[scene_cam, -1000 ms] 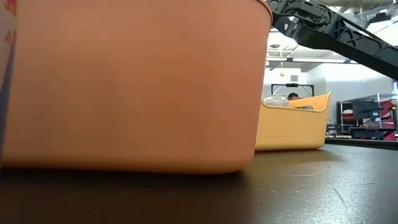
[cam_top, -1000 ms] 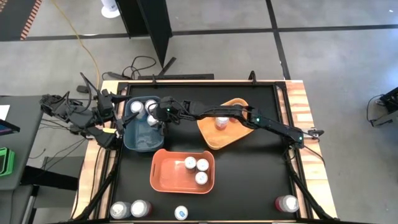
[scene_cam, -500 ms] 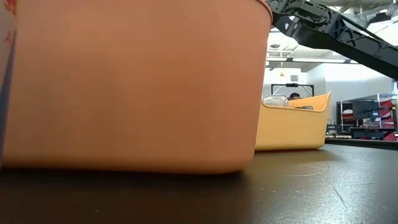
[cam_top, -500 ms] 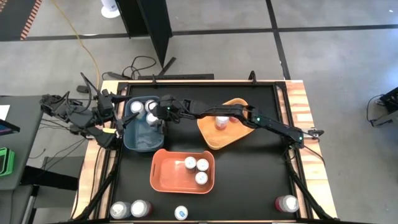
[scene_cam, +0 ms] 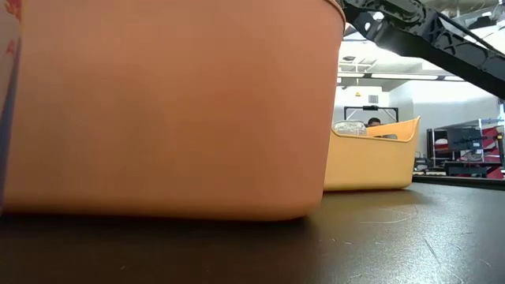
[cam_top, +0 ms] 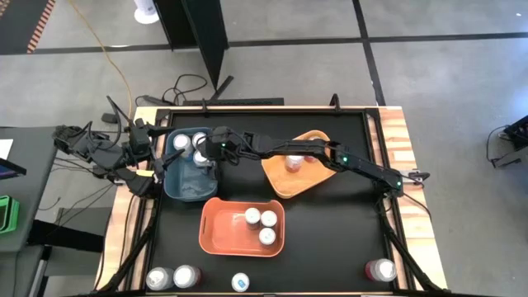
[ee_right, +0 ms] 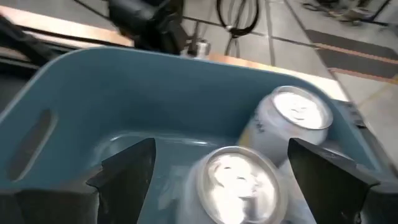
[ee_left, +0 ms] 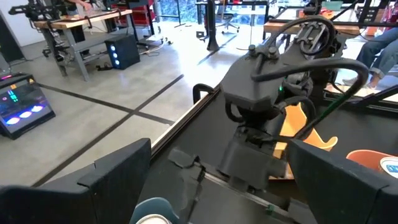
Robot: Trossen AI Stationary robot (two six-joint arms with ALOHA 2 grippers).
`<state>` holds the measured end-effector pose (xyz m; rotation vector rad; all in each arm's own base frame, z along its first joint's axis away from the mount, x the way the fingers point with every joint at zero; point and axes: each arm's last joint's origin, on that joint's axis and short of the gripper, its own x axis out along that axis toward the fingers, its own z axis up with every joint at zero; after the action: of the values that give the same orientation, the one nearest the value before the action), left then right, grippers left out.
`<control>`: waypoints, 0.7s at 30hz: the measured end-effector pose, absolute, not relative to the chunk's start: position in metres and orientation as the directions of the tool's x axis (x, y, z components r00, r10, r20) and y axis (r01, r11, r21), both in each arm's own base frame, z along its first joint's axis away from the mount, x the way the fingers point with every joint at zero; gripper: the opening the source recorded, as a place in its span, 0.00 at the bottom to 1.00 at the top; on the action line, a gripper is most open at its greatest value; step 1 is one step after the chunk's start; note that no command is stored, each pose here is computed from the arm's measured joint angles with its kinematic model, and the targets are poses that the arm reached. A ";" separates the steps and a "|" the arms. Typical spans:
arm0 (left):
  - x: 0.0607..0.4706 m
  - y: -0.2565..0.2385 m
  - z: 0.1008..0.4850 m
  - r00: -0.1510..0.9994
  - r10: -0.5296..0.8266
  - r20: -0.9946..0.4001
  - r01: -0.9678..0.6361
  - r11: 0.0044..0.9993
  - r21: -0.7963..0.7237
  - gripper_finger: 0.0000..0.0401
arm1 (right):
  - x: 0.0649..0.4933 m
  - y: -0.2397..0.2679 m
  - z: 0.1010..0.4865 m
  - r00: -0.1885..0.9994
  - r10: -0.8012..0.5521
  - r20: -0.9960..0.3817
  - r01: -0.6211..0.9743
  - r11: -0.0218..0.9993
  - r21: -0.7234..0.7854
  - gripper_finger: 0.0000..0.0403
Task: Sort soda cans
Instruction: Put the pink soda can into the yellow bin
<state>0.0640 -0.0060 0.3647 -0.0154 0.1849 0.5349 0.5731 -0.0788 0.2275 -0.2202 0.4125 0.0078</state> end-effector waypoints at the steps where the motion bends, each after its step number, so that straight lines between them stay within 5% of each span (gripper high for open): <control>1: 0.064 -0.006 0.365 0.844 0.505 -0.179 -0.508 0.861 0.033 0.92 | 0.573 -0.080 0.229 0.916 -0.048 -0.398 -0.043 0.976 -0.216 0.94; 13: 0.075 -0.012 0.341 0.832 0.505 -0.229 -0.494 0.863 0.107 0.92 | 0.539 -0.062 0.301 0.900 -0.032 -0.436 -0.082 0.968 -0.239 0.93; 21: 0.083 -0.021 0.328 0.893 0.315 -0.322 -0.326 0.945 0.021 0.92 | 0.475 -0.018 0.381 0.858 0.040 -0.512 -0.208 0.939 -0.275 0.91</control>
<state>0.0835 -0.0209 0.3275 -0.0339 0.3280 0.3328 0.4754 -0.0177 0.3812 -0.3307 0.5254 0.1332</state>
